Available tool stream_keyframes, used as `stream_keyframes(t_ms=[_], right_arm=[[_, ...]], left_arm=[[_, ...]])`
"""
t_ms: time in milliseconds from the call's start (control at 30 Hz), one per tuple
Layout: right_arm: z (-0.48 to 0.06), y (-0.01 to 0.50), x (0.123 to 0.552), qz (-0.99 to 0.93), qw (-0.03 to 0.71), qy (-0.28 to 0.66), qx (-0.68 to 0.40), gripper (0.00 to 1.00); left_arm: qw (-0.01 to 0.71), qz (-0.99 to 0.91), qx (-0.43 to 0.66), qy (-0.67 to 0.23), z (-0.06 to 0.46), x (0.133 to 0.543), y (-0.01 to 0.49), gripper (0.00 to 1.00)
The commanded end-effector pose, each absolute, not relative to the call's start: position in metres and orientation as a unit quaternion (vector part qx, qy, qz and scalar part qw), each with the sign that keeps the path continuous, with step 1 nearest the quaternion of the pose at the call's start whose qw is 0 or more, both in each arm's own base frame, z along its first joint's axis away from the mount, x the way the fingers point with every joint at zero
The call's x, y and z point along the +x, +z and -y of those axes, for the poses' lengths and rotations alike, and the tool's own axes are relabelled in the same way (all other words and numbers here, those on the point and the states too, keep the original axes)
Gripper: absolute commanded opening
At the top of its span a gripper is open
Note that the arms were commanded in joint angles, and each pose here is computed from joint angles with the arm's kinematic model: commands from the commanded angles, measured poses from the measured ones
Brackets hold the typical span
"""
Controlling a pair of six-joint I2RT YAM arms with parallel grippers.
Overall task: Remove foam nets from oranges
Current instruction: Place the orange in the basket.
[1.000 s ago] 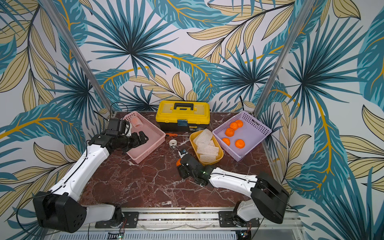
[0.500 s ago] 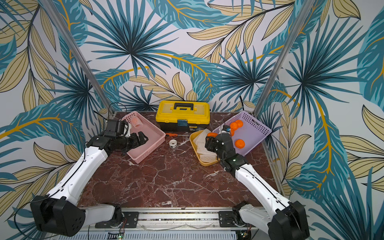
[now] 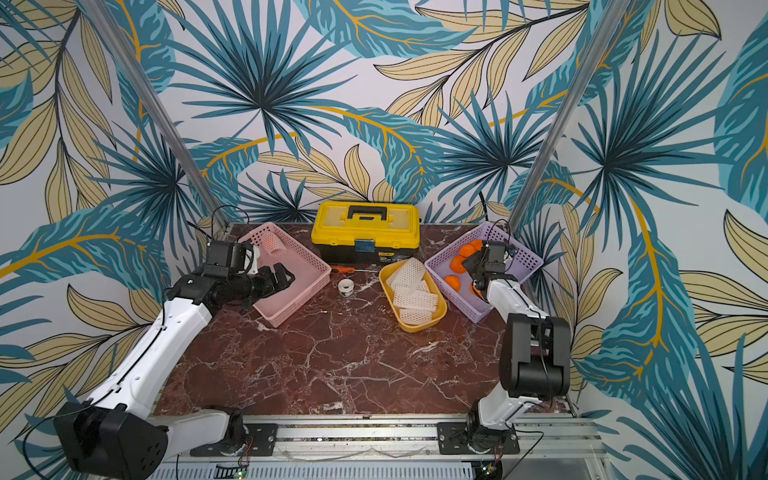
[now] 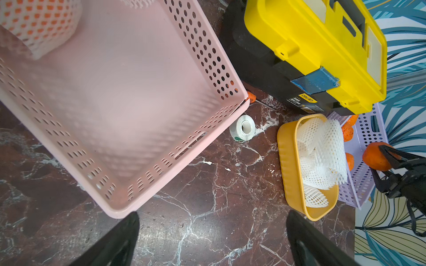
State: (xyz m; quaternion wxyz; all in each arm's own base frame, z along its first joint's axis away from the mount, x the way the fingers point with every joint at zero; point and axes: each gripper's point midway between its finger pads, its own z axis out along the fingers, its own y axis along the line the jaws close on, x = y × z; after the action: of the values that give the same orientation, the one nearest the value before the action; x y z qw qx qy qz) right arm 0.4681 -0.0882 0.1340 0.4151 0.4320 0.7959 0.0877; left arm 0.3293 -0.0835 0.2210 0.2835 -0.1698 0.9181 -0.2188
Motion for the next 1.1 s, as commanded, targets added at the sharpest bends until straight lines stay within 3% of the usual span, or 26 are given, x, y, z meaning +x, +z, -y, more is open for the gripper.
stream_keyframes(t_ms=[0,233,533,700,1067], right_arm=[[0.119,0.142,0.484,-0.791,0.437,0.028,0.426,0.69],[0.149,0.111,0.506,-0.805,0.402,0.007,0.437,0.74],[0.150,0.106,0.521,-0.820,0.390,0.023,0.418,0.94],[0.147,0.143,0.511,-0.792,0.453,0.038,0.407,1.00],[0.108,0.245,0.467,-0.718,0.550,0.165,0.394,0.99]], left_arm=[[0.301,-0.912,-0.174,-0.218,0.078,0.330,0.228,1.00],[0.301,-0.911,-0.184,-0.213,0.073,0.332,0.225,1.00],[0.299,-0.909,-0.188,-0.222,0.071,0.336,0.221,1.00],[0.292,-0.909,-0.188,-0.229,0.072,0.338,0.217,1.00],[0.312,-0.907,-0.187,-0.210,0.063,0.339,0.221,0.99]])
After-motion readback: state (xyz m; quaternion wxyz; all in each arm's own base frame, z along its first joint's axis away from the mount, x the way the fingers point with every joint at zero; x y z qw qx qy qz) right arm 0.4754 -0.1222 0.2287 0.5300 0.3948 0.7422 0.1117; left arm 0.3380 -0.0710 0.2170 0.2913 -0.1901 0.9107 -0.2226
